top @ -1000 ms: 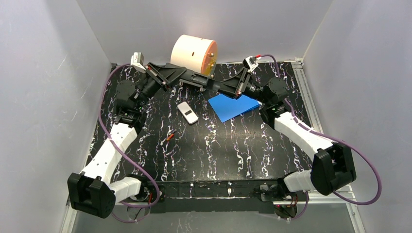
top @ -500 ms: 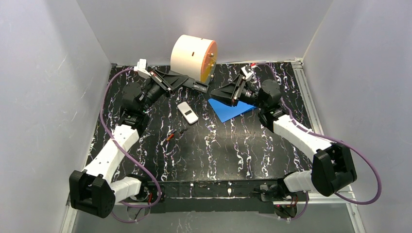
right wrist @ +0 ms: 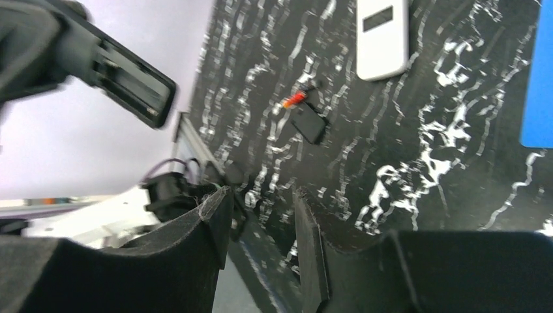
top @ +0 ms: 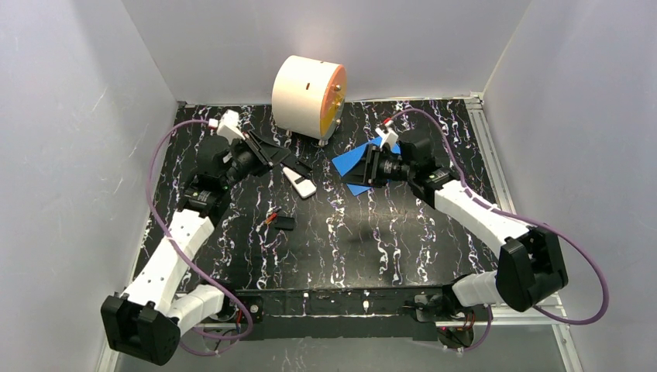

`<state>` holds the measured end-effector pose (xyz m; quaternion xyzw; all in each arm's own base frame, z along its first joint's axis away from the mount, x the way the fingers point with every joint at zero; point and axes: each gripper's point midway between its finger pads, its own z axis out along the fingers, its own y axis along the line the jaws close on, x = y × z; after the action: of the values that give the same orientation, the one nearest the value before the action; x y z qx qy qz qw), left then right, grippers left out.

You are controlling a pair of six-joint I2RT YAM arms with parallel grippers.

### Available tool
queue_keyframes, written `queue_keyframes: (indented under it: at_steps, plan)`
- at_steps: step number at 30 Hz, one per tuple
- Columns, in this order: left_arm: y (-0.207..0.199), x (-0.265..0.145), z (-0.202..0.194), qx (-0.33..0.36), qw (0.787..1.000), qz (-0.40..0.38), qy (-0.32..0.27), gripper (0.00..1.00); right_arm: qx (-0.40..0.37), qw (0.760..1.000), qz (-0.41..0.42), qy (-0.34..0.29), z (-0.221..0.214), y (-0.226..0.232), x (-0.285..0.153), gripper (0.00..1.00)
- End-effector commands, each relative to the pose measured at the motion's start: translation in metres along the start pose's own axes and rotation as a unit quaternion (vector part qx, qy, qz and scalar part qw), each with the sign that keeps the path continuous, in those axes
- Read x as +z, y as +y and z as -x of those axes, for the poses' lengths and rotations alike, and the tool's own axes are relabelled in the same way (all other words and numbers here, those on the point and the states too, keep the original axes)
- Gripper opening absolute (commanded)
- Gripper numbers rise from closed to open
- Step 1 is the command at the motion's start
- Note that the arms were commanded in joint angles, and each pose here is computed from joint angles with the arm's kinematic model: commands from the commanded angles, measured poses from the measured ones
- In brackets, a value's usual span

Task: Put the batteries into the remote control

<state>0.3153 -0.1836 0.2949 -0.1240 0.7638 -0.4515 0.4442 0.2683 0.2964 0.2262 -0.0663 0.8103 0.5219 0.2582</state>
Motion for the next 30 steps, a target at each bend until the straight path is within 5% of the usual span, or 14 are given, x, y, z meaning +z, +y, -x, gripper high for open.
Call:
queue_keyframes:
  at_steps: [1,12,21,30]
  plan:
    - [0.023,-0.029,0.015,0.078,0.992,0.101,-0.025,0.0,-0.093,0.994,-0.057,0.024,-0.015,-0.02,0.015,0.48]
    - [0.069,-0.103,0.037,0.143,0.948,0.268,-0.1,0.0,-0.243,0.958,-0.148,0.04,-0.057,-0.007,0.114,0.62]
    - [0.037,-0.12,0.026,0.216,0.955,0.189,-0.076,0.0,-0.35,0.916,-0.162,0.111,-0.074,-0.022,0.182,0.61]
    - [-0.023,-0.107,-0.02,0.296,0.954,-0.024,0.032,0.0,-0.232,0.969,-0.053,0.066,-0.081,0.013,0.184,0.6]
